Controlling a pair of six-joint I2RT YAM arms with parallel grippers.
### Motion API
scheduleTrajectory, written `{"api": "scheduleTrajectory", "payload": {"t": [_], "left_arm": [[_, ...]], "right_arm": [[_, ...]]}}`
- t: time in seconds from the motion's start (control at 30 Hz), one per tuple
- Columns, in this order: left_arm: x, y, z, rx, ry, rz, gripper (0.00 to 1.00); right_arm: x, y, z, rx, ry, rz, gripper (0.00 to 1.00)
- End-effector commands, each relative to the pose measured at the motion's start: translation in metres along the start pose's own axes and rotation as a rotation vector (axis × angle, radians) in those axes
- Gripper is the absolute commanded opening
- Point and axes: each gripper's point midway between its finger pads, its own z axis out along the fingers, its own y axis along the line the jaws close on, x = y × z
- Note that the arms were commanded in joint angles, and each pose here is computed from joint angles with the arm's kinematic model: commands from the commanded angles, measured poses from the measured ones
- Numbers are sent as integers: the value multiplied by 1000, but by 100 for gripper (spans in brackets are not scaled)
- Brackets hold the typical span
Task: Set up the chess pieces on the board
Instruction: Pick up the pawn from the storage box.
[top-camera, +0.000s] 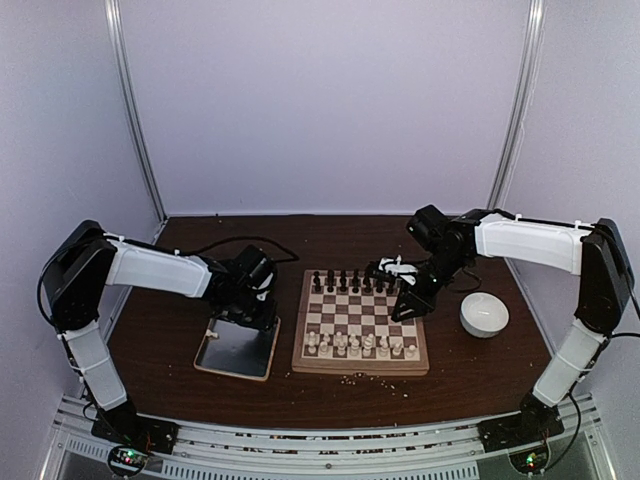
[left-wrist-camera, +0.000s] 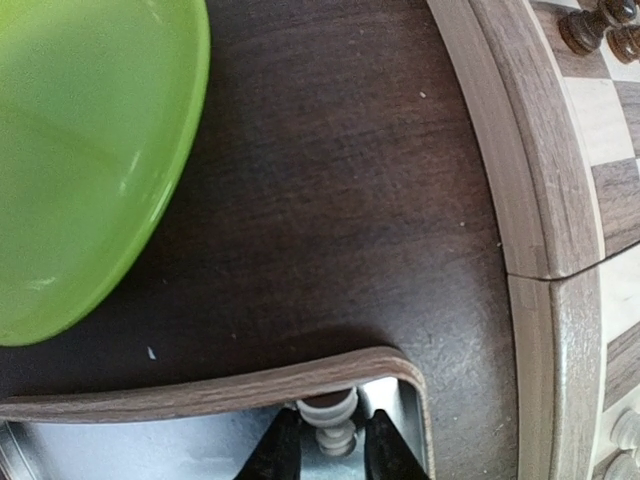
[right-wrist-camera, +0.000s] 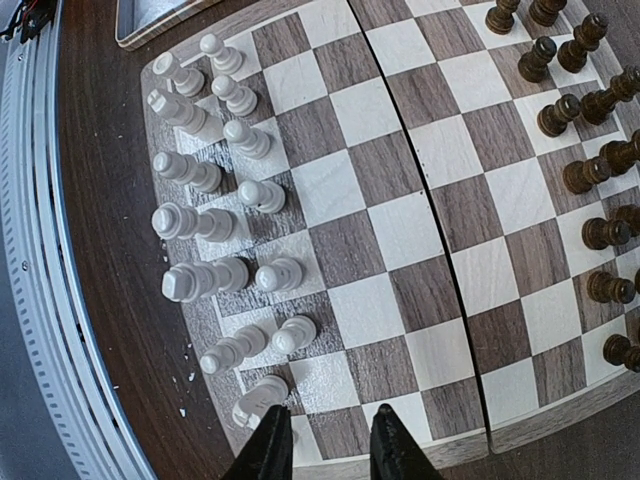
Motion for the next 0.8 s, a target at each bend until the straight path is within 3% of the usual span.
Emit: {"api": "scheduleTrajectory", "payload": {"t": [0.0,0.43,0.77], "left_arm": [[5,-3,4,23,1,13,24],[1,-12,1,59,14,99,9],[9,-24,-86,187,56,377,2]], "right_arm": [[1,1,-2,-8,-5,-7,27],[2,1,0,-16,3,-5,27],[-16,11,-15,-44,-66,-27,27]]}}
